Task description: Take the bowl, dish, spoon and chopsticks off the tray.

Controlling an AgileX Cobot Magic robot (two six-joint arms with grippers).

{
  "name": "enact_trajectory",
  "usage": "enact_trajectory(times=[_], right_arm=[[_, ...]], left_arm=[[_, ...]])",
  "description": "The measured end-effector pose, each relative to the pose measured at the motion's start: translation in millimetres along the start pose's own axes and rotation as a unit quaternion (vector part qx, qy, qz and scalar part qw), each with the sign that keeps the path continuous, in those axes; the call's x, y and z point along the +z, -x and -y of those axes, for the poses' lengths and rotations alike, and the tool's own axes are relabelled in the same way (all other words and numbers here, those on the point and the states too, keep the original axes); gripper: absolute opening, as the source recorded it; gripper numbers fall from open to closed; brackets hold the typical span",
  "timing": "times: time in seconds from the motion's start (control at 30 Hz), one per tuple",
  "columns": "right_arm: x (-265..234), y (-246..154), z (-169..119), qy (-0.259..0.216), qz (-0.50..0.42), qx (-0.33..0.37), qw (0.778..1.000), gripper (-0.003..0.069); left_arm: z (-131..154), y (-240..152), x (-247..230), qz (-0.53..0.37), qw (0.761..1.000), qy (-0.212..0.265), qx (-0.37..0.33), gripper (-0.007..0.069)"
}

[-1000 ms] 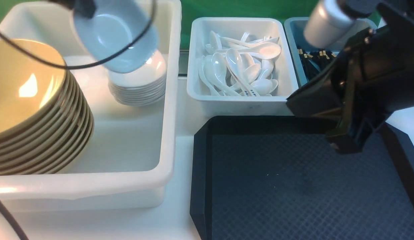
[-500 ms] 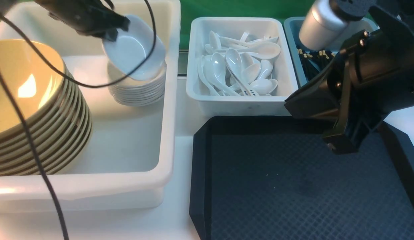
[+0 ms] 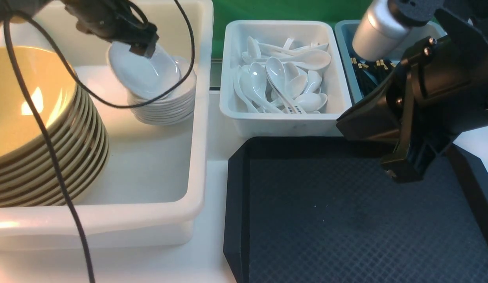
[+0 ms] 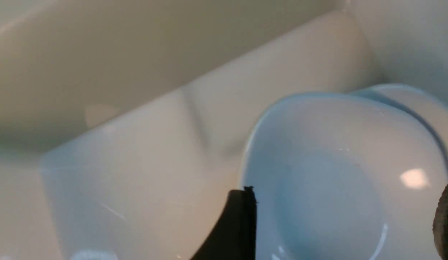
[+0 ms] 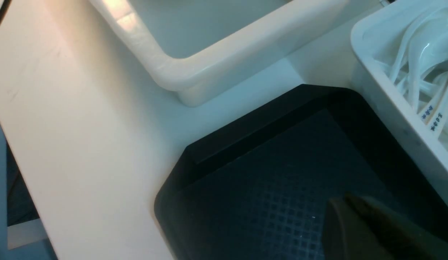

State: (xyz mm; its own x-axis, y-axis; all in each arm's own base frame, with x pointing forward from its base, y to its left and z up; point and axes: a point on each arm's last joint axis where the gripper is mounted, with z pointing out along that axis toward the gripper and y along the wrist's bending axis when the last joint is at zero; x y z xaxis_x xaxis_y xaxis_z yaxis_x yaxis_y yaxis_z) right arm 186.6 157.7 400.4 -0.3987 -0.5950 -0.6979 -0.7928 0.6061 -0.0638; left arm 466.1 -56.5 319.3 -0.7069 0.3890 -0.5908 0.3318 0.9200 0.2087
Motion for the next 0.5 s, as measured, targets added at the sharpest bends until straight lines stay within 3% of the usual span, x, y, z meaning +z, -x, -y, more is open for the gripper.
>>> enact_trajectory(times=[0.27,0.4,0.43,0.5], right_arm=[[0.0,-2.0,-0.7,0.004,-0.011,0.0,1.0,0.0045],[-0.4,-2.3,-0.3,0.002,-0.012,0.003,1.0,0.0045],[-0.8,-2.4,-0.3,0.001,-0.012,0.003,1.0,0.0045],[-5.2,-4.1,1.7,-0.007,-0.008,0.01,1.0,0.0045]], left_arm=[[3.7,26.7,-48.5,0.025,0.999,-0.011,-0.031,0.0629],[14.7,32.5,-80.5,0.023,0.999,-0.009,-0.028,0.0415],[15.7,32.9,-80.7,0.023,0.999,-0.009,-0.026,0.0399],[26.7,34.0,-112.6,0.028,1.0,-0.008,-0.012,0.019]])
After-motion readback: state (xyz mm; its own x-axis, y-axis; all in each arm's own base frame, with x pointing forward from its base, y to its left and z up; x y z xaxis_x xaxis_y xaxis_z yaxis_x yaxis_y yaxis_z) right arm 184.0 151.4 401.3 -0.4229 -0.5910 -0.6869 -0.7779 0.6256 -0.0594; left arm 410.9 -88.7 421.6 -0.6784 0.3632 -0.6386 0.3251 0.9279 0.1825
